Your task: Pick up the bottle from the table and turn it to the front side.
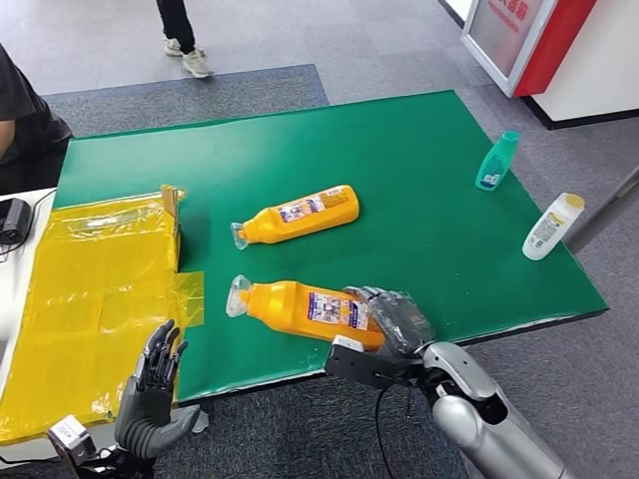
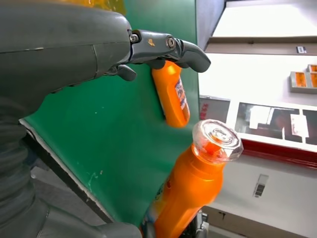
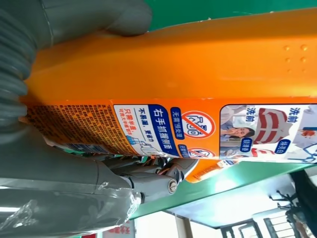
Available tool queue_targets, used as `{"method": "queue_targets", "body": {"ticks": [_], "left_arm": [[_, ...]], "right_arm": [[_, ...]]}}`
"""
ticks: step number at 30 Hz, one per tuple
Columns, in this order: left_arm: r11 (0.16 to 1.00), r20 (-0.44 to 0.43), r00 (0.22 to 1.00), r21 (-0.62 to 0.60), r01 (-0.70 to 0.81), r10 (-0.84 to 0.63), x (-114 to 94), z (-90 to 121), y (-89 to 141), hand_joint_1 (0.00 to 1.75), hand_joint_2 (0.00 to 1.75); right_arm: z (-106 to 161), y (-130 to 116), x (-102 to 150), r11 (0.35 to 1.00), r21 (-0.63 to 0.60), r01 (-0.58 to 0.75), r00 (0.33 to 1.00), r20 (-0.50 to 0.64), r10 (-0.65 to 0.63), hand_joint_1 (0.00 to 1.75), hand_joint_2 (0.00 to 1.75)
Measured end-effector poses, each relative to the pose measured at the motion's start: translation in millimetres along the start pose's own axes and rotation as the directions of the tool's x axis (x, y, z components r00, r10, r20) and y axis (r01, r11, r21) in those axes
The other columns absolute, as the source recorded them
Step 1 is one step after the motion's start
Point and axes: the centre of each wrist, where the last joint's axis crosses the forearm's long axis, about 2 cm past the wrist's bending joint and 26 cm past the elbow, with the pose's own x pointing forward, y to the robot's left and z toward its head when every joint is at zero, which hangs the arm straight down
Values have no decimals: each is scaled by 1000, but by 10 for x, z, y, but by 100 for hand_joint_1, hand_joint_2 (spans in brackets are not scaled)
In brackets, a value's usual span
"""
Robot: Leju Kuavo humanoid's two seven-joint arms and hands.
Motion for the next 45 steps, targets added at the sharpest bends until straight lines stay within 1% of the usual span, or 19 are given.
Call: {"method": "queue_targets", "body": {"ticks": [5,9,14,20,27,32,37,45], "left_arm": [[999,32,998,-12,-52,52,35,-37,-25,0,175],[993,54,992,-40,-114,116,90,-117,-51,0,175],[984,41,987,-85,-154,158,179,-282,-68,0,175],[964,21,973,-139,-225,230,234,-427,-105,0,175],[937,23,954,-195,-288,298,265,-513,-136,0,175],[915,0,943,-242,-322,332,293,-593,-160,0,175],[912,-15,944,-252,-324,331,301,-620,-169,0,175],[923,-61,950,-221,-313,308,295,-618,-169,0,175]], "right_arm": [[42,57,88,998,-54,44,997,58,-41,175,175],[56,192,231,982,-112,150,982,135,-134,175,175],[37,364,362,945,-149,291,941,220,-256,175,175],[-8,564,417,921,-159,356,915,260,-309,175,175],[-46,721,467,916,-130,381,902,270,-337,175,175],[-93,820,531,931,-117,347,904,307,-298,175,175],[-99,892,587,939,-107,327,903,330,-277,175,175],[-103,928,698,951,-98,293,897,372,-238,175,175]]}}
